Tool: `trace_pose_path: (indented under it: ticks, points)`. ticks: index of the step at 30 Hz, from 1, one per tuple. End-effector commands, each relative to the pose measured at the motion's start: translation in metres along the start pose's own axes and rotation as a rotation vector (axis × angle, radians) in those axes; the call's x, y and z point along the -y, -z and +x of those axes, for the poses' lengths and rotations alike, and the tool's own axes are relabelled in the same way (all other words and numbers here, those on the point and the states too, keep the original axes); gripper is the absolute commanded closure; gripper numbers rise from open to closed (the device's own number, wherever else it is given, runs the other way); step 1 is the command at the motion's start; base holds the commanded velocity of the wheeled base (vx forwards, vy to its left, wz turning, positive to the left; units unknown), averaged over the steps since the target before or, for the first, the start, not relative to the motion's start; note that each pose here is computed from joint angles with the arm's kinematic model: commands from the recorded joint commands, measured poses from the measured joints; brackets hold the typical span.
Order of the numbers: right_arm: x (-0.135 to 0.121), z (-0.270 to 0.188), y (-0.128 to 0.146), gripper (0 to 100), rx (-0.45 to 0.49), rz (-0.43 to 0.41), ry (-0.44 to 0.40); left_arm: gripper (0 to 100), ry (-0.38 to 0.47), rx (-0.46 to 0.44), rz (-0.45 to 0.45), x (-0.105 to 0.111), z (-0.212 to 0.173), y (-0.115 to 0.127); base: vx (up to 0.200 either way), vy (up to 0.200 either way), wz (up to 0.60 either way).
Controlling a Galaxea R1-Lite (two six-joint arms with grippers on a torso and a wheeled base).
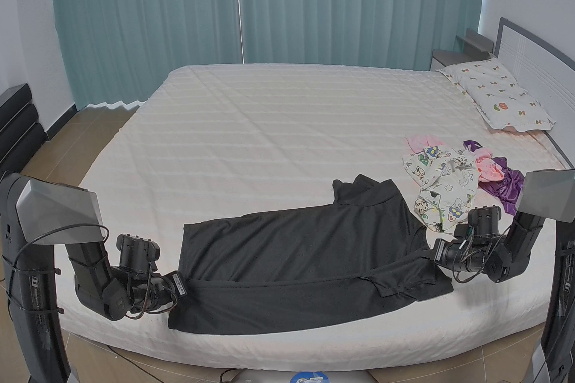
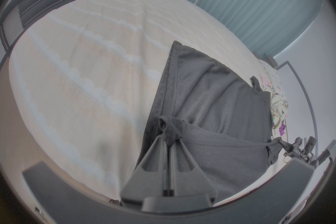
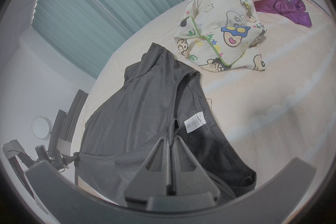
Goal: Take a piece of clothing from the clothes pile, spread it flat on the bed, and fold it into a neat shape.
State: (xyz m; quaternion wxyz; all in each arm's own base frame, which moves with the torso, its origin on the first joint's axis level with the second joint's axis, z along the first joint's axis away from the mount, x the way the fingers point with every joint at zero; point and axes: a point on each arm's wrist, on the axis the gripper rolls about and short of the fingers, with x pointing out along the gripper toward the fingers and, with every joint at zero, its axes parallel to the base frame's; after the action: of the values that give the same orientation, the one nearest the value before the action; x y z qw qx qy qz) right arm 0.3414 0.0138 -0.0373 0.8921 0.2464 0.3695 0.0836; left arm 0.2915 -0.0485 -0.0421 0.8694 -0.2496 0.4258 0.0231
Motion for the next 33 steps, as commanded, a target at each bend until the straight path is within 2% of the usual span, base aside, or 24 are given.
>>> trace_pose_path:
  ticks: [1, 9, 15, 22, 31, 33]
  points:
    - [0.000, 0.004, 0.006, 0, -0.022, 0.000, 0.001, 0, -0.002, -0.003, 0.000, -0.001, 0.000, 0.001, 0.000, 0.000, 0.00]
    - [-0.003, -0.003, -0.001, 0, 0.007, 0.008, -0.002, 0, -0.011, -0.016, -0.002, -0.003, -0.005, 0.005, 0.000, 0.000, 0.00]
    - [-0.008, -0.011, -0.008, 0, 0.035, 0.076, -0.013, 0, 0.003, 0.006, -0.045, -0.001, -0.014, 0.000, 0.000, 0.000, 0.00]
    - [-0.008, -0.012, -0.008, 0, 0.036, 0.079, -0.013, 0, 0.007, 0.009, -0.056, 0.001, -0.016, 0.000, 0.000, 0.000, 0.00]
    - [-0.008, -0.011, -0.007, 0, 0.030, 0.080, -0.011, 0, -0.006, -0.012, -0.056, -0.002, -0.019, 0.006, 0.000, -0.200, 0.00]
    - [-0.008, -0.011, -0.007, 0, 0.030, 0.080, -0.012, 0, -0.006, -0.012, -0.054, -0.002, -0.019, 0.006, 0.000, 0.000, 0.00]
